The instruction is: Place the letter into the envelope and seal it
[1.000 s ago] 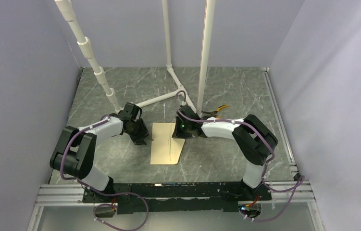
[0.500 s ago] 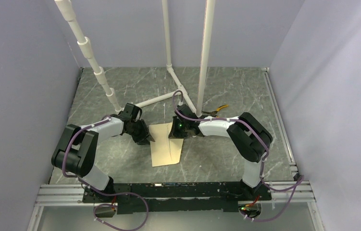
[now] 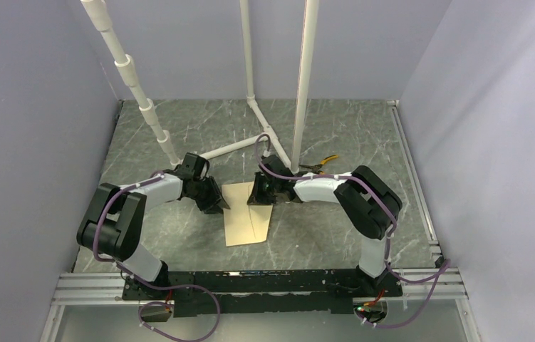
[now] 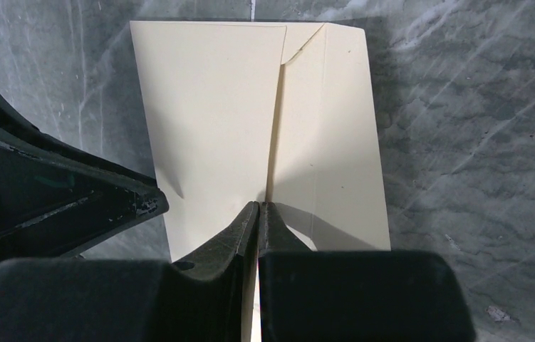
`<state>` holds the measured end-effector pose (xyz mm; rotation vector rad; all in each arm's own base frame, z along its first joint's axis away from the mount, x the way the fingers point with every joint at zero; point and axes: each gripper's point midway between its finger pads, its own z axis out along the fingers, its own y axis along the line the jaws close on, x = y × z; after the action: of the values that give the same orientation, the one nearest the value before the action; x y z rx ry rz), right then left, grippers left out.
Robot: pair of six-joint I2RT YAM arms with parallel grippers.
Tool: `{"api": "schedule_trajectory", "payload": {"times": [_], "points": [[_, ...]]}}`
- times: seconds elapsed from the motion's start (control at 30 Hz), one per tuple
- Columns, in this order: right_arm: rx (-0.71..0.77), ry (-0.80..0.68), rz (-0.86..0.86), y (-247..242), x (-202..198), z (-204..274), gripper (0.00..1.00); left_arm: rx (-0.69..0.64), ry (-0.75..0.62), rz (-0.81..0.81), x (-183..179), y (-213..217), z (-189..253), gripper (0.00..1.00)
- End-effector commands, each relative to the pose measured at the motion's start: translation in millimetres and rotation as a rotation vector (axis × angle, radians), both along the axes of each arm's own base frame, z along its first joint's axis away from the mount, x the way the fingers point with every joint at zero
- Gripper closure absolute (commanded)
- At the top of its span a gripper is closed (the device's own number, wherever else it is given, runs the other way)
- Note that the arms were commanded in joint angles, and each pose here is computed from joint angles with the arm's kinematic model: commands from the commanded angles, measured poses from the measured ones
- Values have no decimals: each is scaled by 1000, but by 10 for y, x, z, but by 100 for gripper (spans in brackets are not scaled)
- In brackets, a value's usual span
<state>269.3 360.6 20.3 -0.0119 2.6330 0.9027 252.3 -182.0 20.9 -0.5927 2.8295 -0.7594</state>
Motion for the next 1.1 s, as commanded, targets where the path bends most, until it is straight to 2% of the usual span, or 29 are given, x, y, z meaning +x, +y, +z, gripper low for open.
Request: {"api": "schedule_trajectory", "payload": {"times": [0.0,0.13,0.27,0.33,0.5,0.67,0.77,0.9,1.07], "points": [[39,9,-1,77,-55,19,92,-40,-49,-14,103,-84,34,65],[7,-71,-53,-66,70,268,87,23,-98,19,150,58,170,62],[-26,-159,-73,-227,157,634,71,74,-176,0,237,145,448,54],[-56,-200,-101,-349,198,779,67,82,-211,-9,266,162,591,51],[-253,-309,-212,-878,278,898,57,99,-278,5,227,244,883,40],[-457,-383,-302,-1401,291,801,35,147,-346,38,182,391,1094,26],[-538,-426,-310,-1566,320,737,26,147,-377,41,178,409,1178,17],[-563,-469,-260,-1552,375,600,24,93,-400,49,185,337,1229,8],[-503,-521,-191,-1406,404,463,27,50,-420,64,207,281,1254,7]]}}
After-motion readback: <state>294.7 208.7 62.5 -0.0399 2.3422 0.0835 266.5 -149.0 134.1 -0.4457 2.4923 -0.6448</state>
